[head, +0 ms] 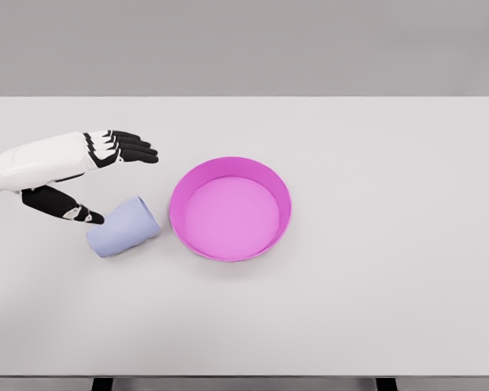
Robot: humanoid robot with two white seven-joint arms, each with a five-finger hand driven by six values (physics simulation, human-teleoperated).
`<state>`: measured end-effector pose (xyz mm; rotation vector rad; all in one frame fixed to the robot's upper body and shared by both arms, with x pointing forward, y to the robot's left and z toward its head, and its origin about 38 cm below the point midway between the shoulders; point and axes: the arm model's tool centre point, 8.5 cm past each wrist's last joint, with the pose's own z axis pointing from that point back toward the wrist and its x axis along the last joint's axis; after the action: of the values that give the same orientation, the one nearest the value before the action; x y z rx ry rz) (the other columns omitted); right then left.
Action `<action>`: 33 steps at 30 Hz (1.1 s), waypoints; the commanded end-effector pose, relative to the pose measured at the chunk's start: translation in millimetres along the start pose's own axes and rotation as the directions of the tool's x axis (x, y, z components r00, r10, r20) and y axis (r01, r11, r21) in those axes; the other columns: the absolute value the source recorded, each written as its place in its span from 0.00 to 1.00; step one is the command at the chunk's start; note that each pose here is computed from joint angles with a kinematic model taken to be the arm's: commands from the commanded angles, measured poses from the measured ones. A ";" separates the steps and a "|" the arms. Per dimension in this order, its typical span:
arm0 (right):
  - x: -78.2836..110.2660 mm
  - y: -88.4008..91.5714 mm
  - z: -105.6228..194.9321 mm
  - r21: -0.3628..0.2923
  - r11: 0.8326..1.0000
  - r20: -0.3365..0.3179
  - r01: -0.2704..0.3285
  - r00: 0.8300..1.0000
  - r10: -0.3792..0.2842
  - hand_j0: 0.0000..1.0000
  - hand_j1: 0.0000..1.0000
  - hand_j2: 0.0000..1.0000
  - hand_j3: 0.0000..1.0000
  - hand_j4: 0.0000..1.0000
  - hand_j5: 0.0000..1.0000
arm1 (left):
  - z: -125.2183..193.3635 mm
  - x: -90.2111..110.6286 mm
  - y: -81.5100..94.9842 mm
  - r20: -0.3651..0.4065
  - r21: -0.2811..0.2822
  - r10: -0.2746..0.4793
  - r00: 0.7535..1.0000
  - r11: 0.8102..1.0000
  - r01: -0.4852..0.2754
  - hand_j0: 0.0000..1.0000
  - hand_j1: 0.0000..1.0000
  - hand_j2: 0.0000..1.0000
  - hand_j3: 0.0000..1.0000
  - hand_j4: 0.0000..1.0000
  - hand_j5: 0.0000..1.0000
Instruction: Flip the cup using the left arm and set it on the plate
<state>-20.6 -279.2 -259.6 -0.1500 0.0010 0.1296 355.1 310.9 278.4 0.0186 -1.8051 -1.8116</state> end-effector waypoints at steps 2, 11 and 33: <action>-1.0 -0.2 0.1 0.000 1.000 -0.003 -0.001 1.000 0.001 1.00 1.00 1.00 1.00 1.00 1.00 | 0.7 0.8 2.0 0.010 0.016 0.021 1.000 1.000 -0.021 1.00 1.00 1.00 1.00 1.00 1.00; -4.5 0.2 0.3 0.000 1.000 -0.010 0.001 1.000 -0.001 1.00 1.00 1.00 1.00 1.00 1.00 | -4.5 2.7 -31.5 0.085 0.030 0.225 0.971 0.973 -0.228 1.00 1.00 1.00 1.00 1.00 1.00; -4.5 0.2 0.3 0.000 1.000 -0.010 0.001 1.000 -0.001 1.00 1.00 1.00 1.00 1.00 1.00 | 0.8 -30.0 -94.4 -0.187 0.321 0.489 0.852 0.850 -0.417 0.99 0.99 0.99 0.99 0.99 0.99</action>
<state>-25.1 -279.4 -259.3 -0.1504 0.0103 0.1277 341.0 314.5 190.4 -0.1060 -1.7530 -1.1705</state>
